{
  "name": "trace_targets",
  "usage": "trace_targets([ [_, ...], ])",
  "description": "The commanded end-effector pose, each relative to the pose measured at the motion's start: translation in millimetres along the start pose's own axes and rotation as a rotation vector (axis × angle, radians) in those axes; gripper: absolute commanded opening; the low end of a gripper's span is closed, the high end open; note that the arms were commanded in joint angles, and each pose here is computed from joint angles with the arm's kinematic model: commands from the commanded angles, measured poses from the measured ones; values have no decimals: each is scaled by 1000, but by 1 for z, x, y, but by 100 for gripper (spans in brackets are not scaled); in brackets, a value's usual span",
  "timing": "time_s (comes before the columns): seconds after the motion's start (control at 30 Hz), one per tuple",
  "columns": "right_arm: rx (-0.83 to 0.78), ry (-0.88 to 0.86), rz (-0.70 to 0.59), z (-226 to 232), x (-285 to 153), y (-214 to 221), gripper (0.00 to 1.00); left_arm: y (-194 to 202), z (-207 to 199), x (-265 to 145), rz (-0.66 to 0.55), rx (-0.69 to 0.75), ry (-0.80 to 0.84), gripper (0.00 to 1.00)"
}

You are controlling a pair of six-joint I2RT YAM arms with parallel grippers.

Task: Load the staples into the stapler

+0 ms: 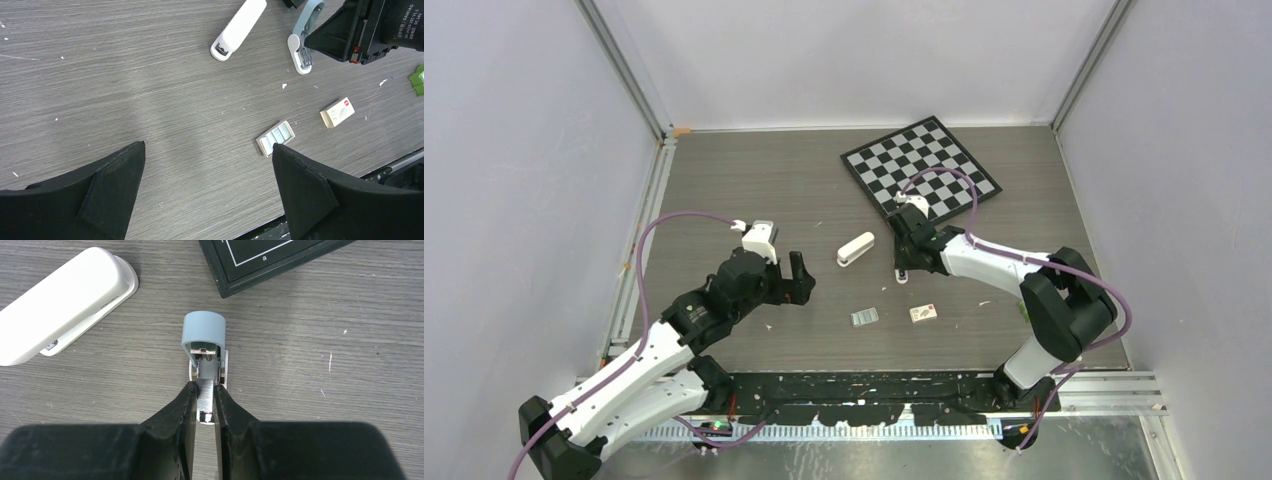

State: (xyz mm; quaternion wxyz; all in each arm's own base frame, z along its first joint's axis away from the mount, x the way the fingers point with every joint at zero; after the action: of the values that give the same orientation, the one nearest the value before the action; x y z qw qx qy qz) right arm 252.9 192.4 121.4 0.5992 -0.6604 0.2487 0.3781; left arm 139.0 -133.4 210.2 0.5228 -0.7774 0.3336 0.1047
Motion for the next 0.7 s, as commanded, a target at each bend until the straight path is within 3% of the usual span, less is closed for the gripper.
trace_targets([
  [0.0, 2, -4, -25, 0, 4, -5, 22, -6, -3, -1, -43, -9, 18, 100],
  [0.67, -3, -4, -18, 0, 6, -3, 22, -4, -2, 1, -43, -10, 13, 100],
])
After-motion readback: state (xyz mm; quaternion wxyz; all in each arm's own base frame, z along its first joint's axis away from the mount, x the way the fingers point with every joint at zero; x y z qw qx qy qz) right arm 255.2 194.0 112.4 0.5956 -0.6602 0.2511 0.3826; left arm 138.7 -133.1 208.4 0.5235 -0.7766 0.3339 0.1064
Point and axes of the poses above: each gripper's point midway between its finger pads, its own x axis out along the fingers, its own z axis along the line the jaws close on, y = z × x, the point moved 9 cm from there along -x, back along the fingers, and after that the axes turned 8 degrees about -x, right-handed, at the moved point
